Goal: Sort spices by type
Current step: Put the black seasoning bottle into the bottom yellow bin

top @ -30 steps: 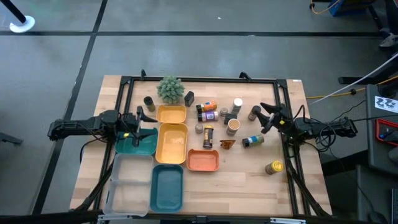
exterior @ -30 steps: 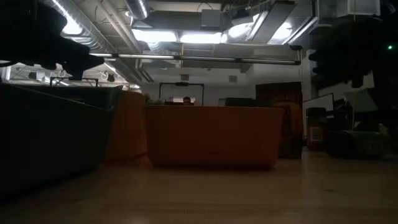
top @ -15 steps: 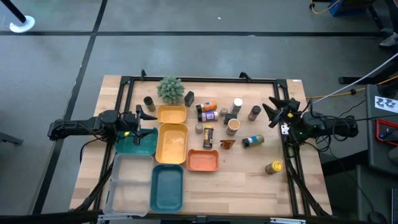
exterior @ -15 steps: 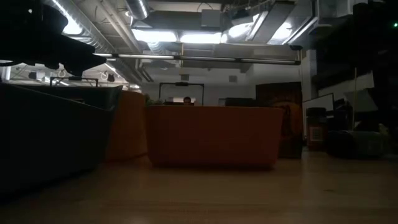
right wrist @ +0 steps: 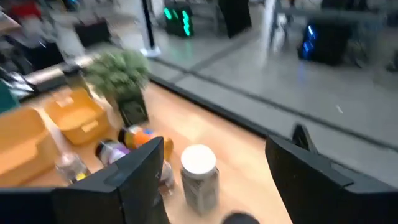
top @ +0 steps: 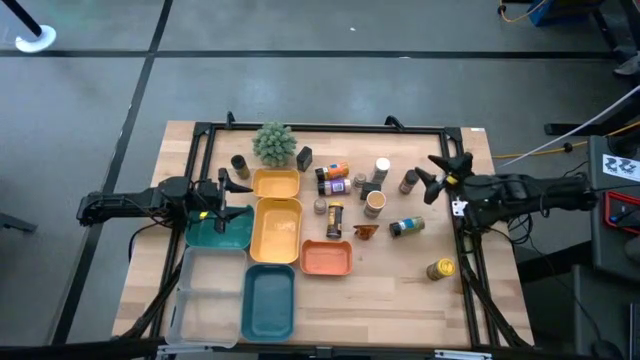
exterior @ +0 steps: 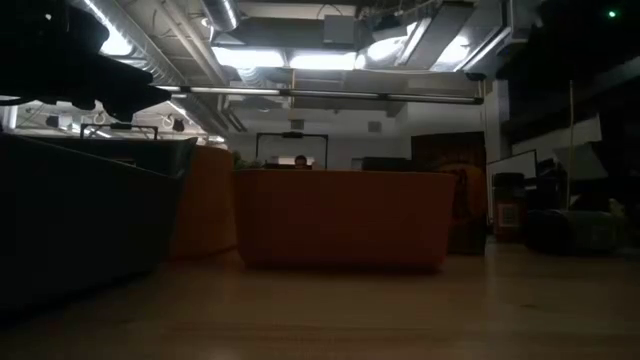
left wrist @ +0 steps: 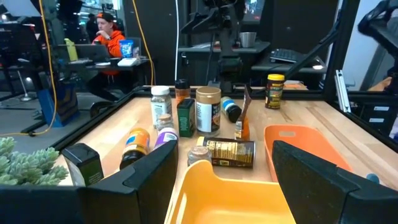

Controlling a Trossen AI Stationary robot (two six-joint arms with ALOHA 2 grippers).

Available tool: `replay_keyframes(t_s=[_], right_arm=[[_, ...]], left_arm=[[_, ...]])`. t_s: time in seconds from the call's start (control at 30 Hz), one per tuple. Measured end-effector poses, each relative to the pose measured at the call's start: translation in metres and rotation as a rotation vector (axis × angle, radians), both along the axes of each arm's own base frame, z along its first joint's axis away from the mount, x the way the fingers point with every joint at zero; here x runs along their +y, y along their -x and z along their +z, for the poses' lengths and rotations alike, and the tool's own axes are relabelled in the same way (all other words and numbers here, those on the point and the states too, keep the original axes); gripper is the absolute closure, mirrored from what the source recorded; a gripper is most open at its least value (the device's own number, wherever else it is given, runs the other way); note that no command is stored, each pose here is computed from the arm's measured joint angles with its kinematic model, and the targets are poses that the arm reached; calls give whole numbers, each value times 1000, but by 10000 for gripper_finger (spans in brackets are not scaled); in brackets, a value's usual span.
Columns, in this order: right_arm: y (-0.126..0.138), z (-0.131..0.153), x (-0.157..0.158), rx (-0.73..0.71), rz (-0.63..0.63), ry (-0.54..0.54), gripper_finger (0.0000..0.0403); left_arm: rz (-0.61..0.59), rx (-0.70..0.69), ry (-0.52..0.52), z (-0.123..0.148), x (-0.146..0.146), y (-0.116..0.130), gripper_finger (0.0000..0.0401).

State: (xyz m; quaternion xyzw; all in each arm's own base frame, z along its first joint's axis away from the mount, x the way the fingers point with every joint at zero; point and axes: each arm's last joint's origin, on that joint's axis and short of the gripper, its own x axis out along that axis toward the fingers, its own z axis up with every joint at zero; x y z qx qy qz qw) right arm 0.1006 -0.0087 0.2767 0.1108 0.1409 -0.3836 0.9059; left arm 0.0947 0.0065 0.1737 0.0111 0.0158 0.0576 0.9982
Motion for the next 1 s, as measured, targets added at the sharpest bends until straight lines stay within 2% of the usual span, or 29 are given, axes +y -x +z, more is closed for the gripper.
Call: replay_keyframes(t_s=[0.2,0.53,0.77,1.0], right_arm=[[-15,5,-13,211,-66,-179,123],[-46,-25,-55,424,-125,-447,123],[-52,-43,-79,525,-138,-553,123],[-59,-49,-89,521,-92,-595,123]], left_arm=[[-1,-3,0,1,0,0,150],[-1,-3,0,1,0,0,150],[-1,-3,0,1,0,0,150],[-1,-3,-1,1,0,0,150]])
